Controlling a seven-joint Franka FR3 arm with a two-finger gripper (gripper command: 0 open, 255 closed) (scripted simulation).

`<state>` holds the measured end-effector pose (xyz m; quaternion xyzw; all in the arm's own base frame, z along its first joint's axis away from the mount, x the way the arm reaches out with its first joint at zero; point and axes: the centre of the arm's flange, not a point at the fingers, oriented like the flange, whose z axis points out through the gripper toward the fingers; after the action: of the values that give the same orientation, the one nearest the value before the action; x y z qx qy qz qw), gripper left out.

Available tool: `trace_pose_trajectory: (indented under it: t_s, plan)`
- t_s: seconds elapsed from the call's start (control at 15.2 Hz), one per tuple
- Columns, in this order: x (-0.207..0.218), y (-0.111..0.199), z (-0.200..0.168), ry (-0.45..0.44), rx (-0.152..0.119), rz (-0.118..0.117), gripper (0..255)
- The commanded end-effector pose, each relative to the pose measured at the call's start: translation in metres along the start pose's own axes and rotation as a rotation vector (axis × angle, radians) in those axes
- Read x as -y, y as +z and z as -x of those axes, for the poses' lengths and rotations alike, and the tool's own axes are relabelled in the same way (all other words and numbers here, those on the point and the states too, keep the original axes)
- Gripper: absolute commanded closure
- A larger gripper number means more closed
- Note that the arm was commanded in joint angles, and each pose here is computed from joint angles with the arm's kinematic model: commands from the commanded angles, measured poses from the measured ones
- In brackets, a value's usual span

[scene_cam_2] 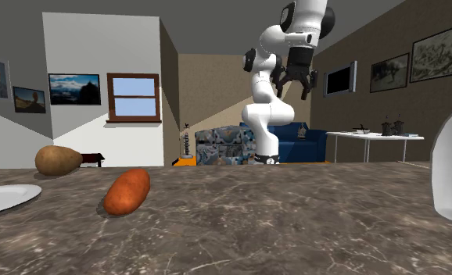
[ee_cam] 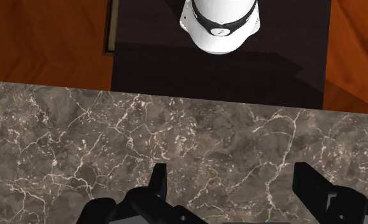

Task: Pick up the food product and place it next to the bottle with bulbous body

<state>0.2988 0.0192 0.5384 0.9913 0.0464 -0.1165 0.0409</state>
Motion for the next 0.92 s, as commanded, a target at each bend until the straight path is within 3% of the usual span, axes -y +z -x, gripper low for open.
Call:
trace_pose_trajectory:
  t_s: [0.0,0.86]
  plan:
    - [0.0,0.0,0.0,0.0,0.0,0.0,0]
    - [-0.144,0.057,-0.055,0.028,-0.115,0.003,0]
